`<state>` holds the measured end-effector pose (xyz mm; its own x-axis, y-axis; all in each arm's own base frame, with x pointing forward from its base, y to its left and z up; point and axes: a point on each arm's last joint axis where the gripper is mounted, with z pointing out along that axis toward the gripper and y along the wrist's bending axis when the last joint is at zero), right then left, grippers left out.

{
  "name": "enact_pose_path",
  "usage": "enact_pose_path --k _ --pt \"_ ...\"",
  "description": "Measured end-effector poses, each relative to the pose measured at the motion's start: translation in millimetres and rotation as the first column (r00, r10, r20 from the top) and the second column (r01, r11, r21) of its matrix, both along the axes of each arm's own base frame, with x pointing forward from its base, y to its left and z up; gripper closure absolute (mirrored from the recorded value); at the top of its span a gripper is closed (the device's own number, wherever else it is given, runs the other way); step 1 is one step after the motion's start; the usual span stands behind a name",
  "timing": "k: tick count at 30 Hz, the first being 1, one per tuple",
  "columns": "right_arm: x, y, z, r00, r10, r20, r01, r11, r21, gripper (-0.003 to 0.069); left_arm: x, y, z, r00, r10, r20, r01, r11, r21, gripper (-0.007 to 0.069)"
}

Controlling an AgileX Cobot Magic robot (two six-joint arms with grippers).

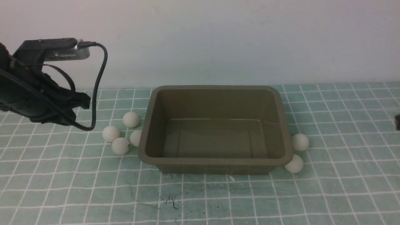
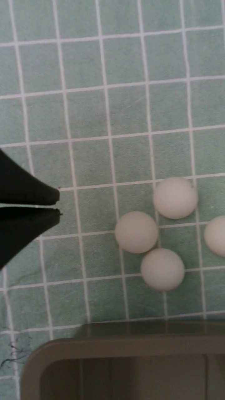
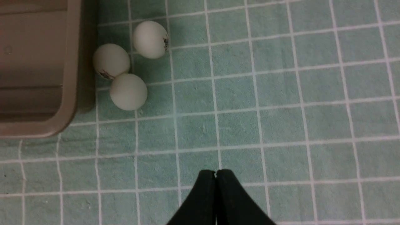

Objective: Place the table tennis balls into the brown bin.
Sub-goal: 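Reach for and grasp a ping pong ball on the table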

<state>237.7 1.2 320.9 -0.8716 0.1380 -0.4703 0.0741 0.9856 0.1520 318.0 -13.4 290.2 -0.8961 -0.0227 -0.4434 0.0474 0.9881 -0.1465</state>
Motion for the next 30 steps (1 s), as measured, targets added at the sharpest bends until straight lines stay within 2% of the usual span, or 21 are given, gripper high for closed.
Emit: enact_pose_path --k 4,5,6,8,12,15,18,22,24,26,27,30 --pt "57.5 5.2 -20.7 0.990 0.031 -0.136 -0.022 0.997 0.070 0.0667 26.4 -1.7 -12.6 0.999 -0.025 -0.033 0.024 1.000 -0.010 0.0605" --pt "79.1 9.9 -29.8 0.981 0.060 -0.183 -0.047 0.996 0.077 0.0657 36.5 -2.1 -16.4 0.998 -0.045 -0.049 0.045 0.999 -0.007 0.0578" --pt "81.0 10.8 -34.2 0.978 0.065 -0.199 -0.050 0.996 0.078 0.0654 38.1 -2.2 -17.5 0.997 -0.049 -0.053 0.049 0.999 -0.006 0.0578" --pt "119.4 26.4 -58.3 0.950 0.130 -0.282 -0.117 0.991 0.065 0.0610 60.6 -3.2 -34.7 0.991 -0.076 -0.106 0.076 0.997 -0.011 0.0488" --pt "164.9 47.4 -91.0 0.926 0.196 -0.323 -0.196 0.980 0.035 0.0546 82.5 -3.7 -53.5 0.985 -0.086 -0.152 0.085 0.996 -0.019 0.0329" --pt "182.3 62.4 -99.8 0.925 0.209 -0.317 -0.210 0.977 0.030 0.0527 90.1 -4.4 -68.7 0.971 -0.099 -0.218 0.094 0.995 -0.030 0.0180" --pt "185.8 65.8 -94.7 0.933 0.202 -0.299 -0.202 0.979 0.031 0.0522 91.6 -4.8 -77.6 0.961 -0.107 -0.256 0.101 0.994 -0.037 0.0111" --pt "185.9 68.1 -92.1 0.933 0.204 -0.296 -0.204 0.979 0.031 0.0512 94.0 -4.9 -82.8 0.959 -0.115 -0.260 0.110 0.993 -0.037 0.0076" --pt "185.3 70.7 -92.5 0.932 0.207 -0.298 -0.204 0.978 0.041 0.0469 96.1 -5.9 -88.0 0.957 -0.121 -0.264 0.115 0.993 -0.037 0.0070" --pt "184.4 71.5 -96.1 0.928 0.208 -0.308 -0.204 0.978 0.047 0.0403 98.2 -9.3 -95.8 0.953 -0.127 -0.275 0.121 0.992 -0.037 0.0070" --pt "184.3 71.5 -97.6 0.927 0.208 -0.313 -0.204 0.978 0.047 0.0395 98.7 -10.4 -97.7 0.952 -0.129 -0.277 0.123 0.992 -0.039 0.0070" --pt "184.1 71.4 -110.8 0.915 0.204 -0.349 -0.204 0.978 0.039 0.0261 105.0 -18.4 -111.1 0.947 -0.144 -0.288 0.139 0.990 -0.037 0.0070"
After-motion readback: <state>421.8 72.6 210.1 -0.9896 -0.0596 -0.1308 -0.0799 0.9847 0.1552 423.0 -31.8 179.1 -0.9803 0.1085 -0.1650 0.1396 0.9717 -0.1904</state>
